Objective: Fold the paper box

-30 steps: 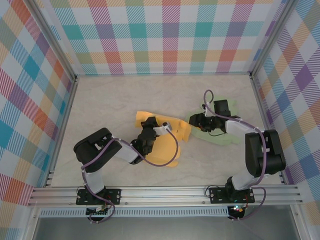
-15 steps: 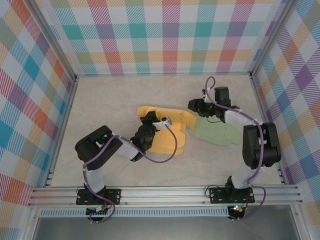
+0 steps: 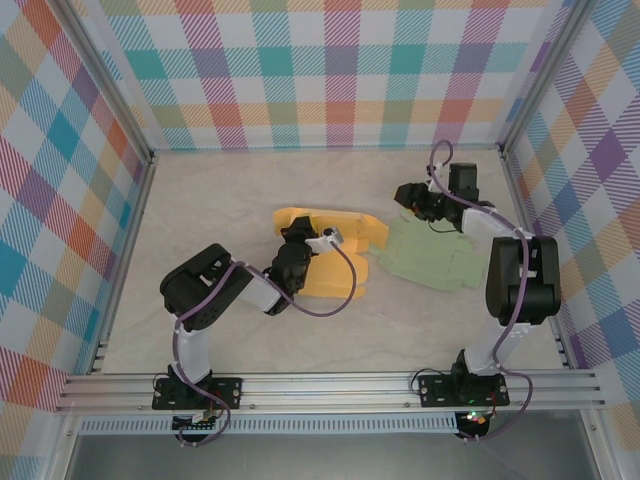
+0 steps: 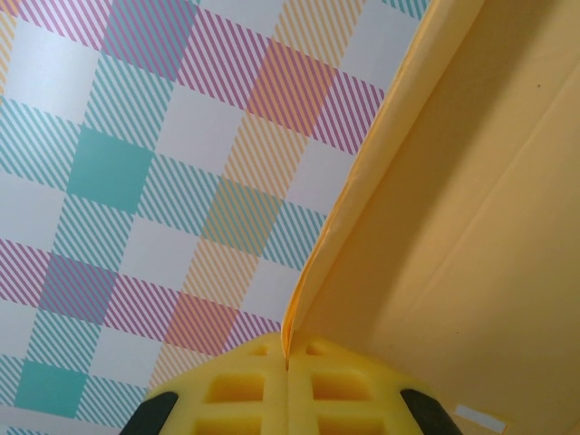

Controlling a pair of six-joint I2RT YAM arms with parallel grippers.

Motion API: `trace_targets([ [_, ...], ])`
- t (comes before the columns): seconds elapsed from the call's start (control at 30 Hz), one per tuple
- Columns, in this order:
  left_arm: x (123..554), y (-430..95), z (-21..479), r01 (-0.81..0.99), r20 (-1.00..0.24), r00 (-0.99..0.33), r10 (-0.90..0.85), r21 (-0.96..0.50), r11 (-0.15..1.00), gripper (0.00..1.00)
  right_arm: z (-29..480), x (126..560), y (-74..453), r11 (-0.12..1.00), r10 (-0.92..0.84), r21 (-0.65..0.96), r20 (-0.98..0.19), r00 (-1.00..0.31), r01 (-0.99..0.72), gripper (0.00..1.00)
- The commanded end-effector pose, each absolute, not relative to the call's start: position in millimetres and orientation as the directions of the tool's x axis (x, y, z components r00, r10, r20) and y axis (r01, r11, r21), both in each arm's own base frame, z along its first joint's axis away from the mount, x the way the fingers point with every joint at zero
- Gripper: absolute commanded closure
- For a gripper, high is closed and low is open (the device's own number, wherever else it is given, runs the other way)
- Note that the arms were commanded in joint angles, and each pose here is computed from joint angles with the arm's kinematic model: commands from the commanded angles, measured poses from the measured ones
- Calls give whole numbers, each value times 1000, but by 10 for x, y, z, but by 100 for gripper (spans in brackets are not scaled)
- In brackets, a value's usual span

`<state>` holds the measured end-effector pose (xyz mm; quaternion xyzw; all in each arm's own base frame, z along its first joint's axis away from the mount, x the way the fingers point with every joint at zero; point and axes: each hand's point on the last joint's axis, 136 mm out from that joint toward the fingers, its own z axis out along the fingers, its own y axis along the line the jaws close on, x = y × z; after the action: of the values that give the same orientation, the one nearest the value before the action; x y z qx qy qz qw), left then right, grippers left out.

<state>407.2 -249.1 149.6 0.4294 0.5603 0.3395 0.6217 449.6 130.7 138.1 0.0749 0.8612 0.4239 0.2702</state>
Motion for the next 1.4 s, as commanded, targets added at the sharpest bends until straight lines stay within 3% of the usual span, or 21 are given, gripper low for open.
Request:
trace_targets([
  [0.0,4100,-2472,1698,5,-441,154,884,895,446,100,1149,4501,1320,641,330,762,-378,-865,-89,55],
  [0.37,4213,-2506,1500,15,-379,132,916,924,381,100,921,4283,1667,648,207,741,-394,-895,-177,55],
  [0.87,4296,-2394,1516,1,-385,107,917,922,387,100,921,3872,2004,624,129,738,-420,-898,-256,54],
  [1.37,4302,-2397,1489,6,-394,103,913,919,395,100,989,3693,2200,614,81,713,-484,-871,-339,42],
])
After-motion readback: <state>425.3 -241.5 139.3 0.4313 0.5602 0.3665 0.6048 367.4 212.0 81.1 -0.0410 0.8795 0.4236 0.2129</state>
